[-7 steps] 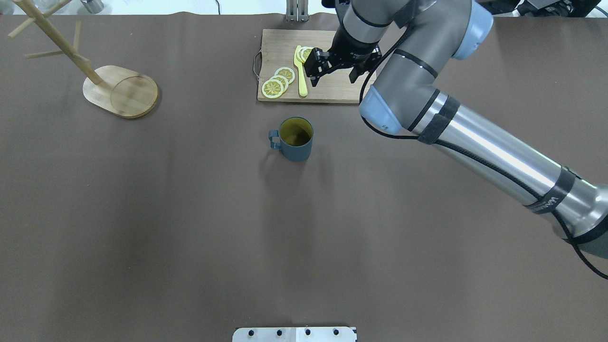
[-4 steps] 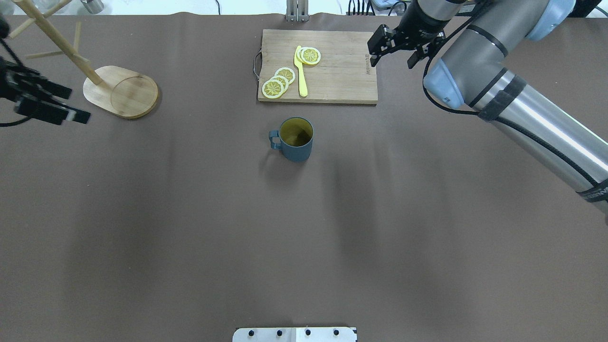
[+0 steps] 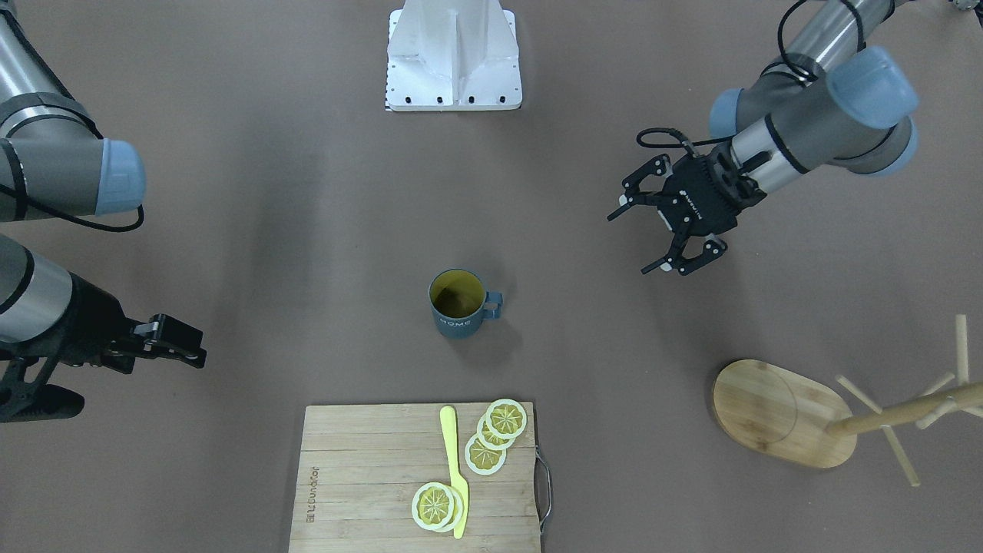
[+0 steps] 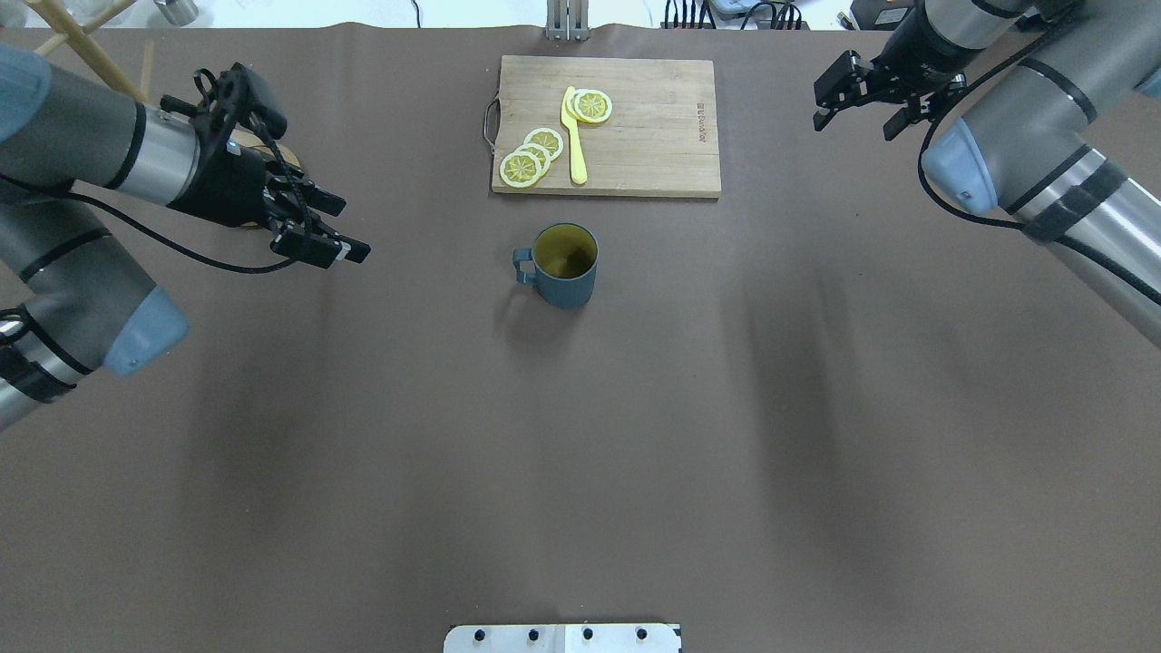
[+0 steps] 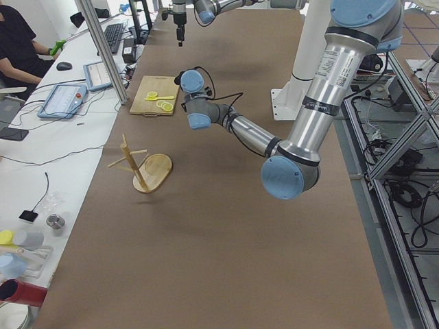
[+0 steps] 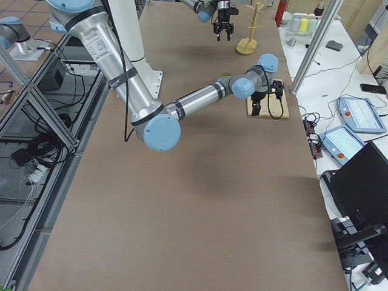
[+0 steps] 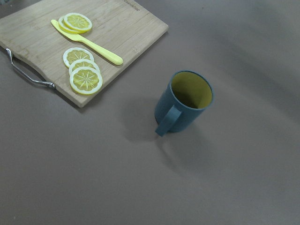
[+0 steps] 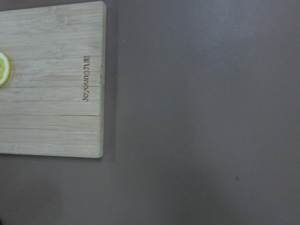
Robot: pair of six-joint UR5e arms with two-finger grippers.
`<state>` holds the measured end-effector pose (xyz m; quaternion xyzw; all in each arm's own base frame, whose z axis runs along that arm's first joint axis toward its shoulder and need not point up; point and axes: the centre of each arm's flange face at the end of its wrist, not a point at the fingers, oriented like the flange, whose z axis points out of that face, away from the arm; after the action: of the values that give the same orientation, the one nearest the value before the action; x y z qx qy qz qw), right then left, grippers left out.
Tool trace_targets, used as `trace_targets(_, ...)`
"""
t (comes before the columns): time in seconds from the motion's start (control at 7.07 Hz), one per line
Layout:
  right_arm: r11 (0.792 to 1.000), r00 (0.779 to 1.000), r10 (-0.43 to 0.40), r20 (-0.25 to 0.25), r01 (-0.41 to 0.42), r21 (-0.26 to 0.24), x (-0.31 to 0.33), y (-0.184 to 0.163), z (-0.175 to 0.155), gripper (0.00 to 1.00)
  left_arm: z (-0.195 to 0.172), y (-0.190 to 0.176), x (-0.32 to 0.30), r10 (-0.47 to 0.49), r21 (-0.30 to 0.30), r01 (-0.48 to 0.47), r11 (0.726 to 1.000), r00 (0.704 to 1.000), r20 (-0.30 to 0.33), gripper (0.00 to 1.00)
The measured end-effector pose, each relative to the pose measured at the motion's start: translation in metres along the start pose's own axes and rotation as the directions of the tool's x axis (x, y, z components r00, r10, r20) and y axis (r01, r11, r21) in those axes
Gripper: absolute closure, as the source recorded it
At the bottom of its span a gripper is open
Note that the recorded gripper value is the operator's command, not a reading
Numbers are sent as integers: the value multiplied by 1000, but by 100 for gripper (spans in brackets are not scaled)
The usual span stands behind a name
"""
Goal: Hang cup on storage rack
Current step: 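Raise the right gripper away while the left gripper reaches toward the mug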
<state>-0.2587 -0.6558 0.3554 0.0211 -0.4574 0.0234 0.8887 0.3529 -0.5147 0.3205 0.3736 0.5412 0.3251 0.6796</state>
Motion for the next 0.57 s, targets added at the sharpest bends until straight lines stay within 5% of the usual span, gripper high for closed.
trace_targets(0.28,1000,1000,13,-6,-13,6,20,4,-5,0,65,14,34,60,90,-63,994,997,39,3)
trace_targets(0.57,1000,1000,20,-8,-19,7,27,4,-6,0,105,10,62,75,115,-79,990,997,34,3)
